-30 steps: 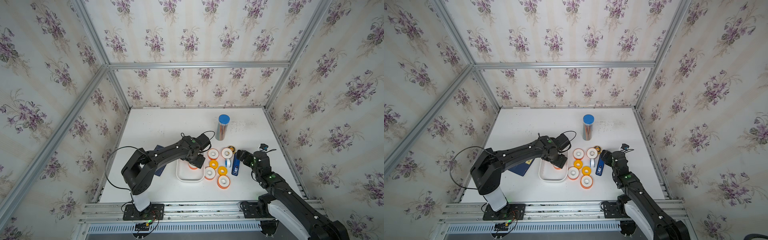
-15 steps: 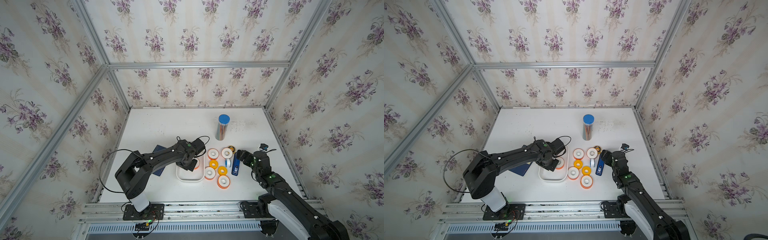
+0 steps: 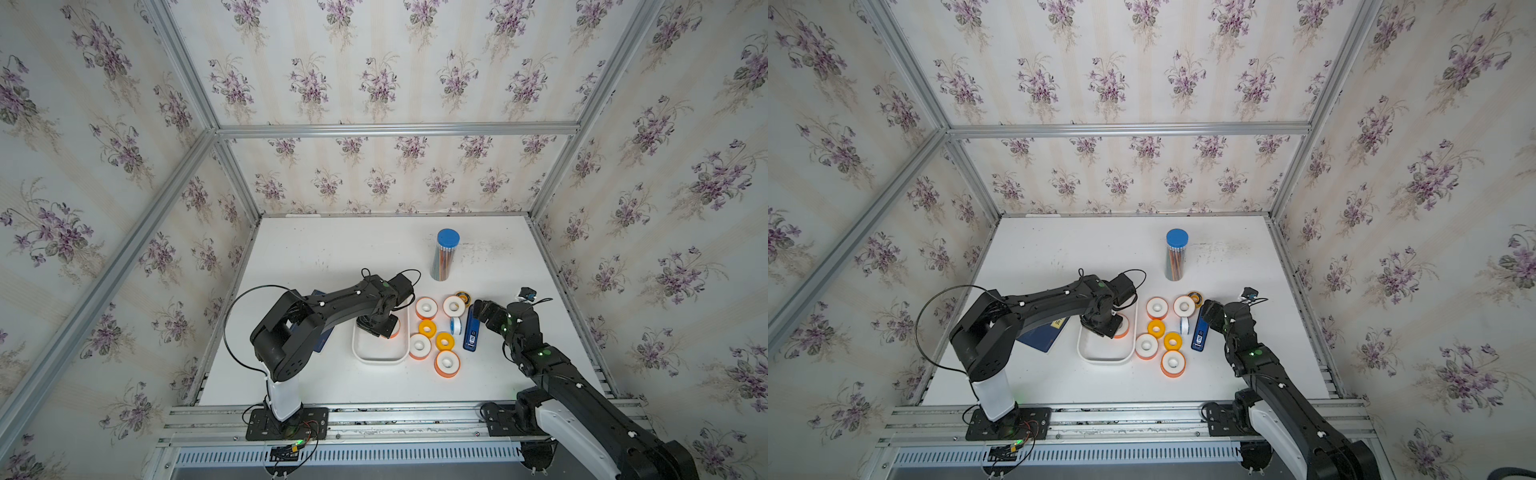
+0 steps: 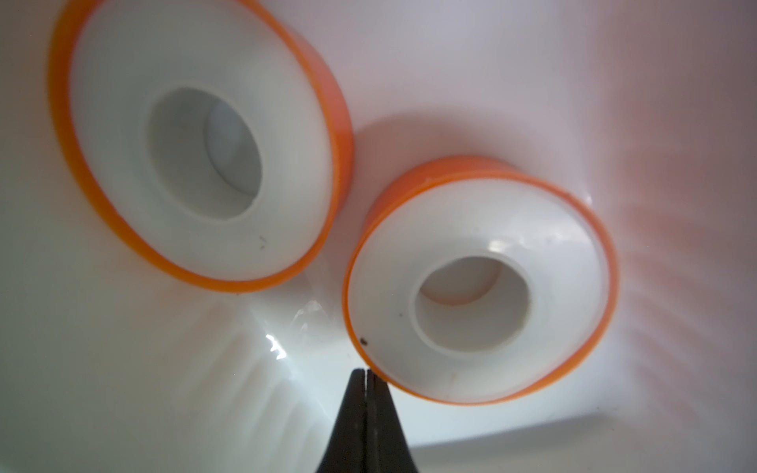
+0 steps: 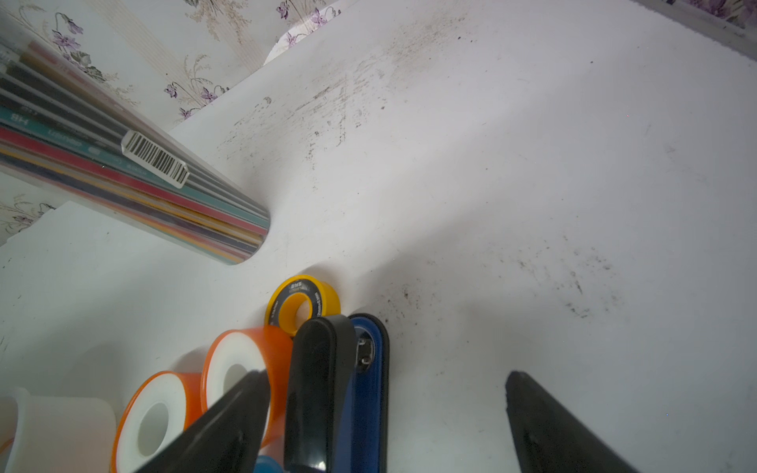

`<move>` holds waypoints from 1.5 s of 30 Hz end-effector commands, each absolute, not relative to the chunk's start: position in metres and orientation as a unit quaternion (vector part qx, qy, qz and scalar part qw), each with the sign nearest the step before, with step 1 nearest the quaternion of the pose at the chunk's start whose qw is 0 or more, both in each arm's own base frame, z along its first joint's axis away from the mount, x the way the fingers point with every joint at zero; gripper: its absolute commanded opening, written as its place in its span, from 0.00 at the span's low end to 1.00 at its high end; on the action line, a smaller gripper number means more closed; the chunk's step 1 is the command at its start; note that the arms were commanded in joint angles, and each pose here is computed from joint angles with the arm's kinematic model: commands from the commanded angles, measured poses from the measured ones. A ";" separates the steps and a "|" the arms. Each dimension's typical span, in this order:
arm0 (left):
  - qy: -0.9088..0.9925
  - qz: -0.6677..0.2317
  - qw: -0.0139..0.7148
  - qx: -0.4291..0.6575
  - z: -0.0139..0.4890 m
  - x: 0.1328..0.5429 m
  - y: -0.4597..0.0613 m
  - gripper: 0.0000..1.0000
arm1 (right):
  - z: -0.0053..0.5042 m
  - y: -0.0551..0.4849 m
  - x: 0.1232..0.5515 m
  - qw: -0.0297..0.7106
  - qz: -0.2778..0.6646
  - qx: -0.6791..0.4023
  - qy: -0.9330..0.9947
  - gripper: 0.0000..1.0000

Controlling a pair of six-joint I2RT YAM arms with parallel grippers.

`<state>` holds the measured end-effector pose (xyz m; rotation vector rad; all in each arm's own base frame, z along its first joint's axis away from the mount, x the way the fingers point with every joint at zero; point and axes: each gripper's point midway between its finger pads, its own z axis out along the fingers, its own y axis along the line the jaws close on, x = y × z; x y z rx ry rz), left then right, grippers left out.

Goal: Put the sealing tape into the storage box
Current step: Place the sealing tape in the storage box, then pick up the sealing tape at the center of the board.

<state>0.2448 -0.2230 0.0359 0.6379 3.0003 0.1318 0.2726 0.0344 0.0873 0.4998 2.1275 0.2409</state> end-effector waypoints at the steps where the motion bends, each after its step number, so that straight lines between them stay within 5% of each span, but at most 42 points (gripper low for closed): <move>1: 0.976 0.035 0.036 0.212 0.035 0.248 -0.229 0.00 | 0.090 0.035 0.275 0.460 0.100 0.200 0.859 0.94; 18: 0.976 0.013 0.058 0.212 0.055 0.252 -0.235 0.03 | 0.090 0.036 0.275 0.460 0.099 0.198 0.860 0.94; 22: 0.975 0.012 0.078 0.209 0.074 0.250 -0.228 0.15 | 0.090 0.036 0.275 0.459 0.100 0.198 0.860 0.94; 28: 0.972 0.016 0.120 0.203 0.116 0.240 -0.206 0.50 | 0.090 0.035 0.275 0.460 0.099 0.199 0.860 0.94; 31: 0.970 0.022 0.141 0.197 0.137 0.231 -0.186 0.54 | 0.091 0.036 0.276 0.459 0.100 0.197 0.860 0.94; 36: 0.966 0.016 0.196 0.167 0.174 0.213 -0.143 0.85 | 0.107 0.051 0.281 0.452 0.123 0.166 0.868 0.91; 45: 0.938 -0.048 0.316 0.133 0.206 0.195 -0.114 1.00 | 0.127 0.105 0.288 0.365 0.134 0.048 0.920 0.90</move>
